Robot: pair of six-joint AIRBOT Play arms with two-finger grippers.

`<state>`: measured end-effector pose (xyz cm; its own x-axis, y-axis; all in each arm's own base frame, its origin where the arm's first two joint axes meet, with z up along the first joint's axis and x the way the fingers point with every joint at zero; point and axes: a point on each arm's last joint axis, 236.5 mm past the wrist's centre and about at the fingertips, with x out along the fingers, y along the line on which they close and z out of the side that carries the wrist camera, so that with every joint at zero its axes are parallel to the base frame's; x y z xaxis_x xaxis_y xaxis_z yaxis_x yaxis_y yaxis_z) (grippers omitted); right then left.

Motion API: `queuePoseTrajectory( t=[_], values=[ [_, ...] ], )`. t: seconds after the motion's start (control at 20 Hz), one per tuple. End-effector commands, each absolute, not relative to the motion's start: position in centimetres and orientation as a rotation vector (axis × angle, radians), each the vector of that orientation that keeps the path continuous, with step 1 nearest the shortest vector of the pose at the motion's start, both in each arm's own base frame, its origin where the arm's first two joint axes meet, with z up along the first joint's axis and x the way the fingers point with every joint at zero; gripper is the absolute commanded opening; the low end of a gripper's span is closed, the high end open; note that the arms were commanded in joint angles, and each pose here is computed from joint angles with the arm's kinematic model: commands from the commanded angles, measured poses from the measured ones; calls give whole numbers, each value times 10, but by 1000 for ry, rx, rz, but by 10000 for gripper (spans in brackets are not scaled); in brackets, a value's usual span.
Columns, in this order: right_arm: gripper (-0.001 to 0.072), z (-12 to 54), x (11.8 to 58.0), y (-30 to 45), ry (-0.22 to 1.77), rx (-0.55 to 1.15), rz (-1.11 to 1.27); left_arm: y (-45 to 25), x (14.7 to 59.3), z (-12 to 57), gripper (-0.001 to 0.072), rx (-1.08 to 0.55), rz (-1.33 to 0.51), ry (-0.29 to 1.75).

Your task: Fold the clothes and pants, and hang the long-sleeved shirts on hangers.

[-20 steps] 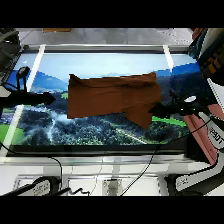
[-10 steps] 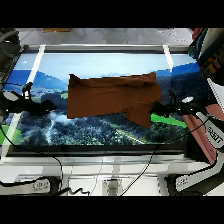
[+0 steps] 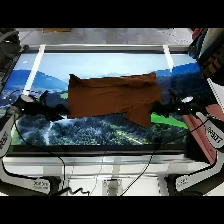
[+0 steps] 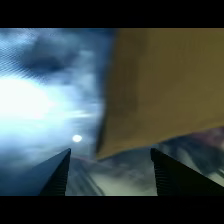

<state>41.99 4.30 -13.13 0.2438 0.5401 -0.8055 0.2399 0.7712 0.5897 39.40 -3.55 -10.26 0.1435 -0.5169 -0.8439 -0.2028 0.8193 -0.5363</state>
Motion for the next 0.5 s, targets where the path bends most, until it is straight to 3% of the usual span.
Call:
queuePoseTrajectory(
  t=[0.0,0.05,0.15,0.45],
  values=[
    [24,-132,420,43,1339,711,230,-55,389,-127,413,-594,-271,1491],
    [24,-131,420,43,1338,711,229,-59,390,-130,315,-590,-272,1491],
    [24,-131,420,43,1338,711,230,-61,396,-132,36,-575,-265,1469],
    [23,-83,418,31,1274,555,251,-25,405,-91,11,-510,-254,1359]
  ],
)
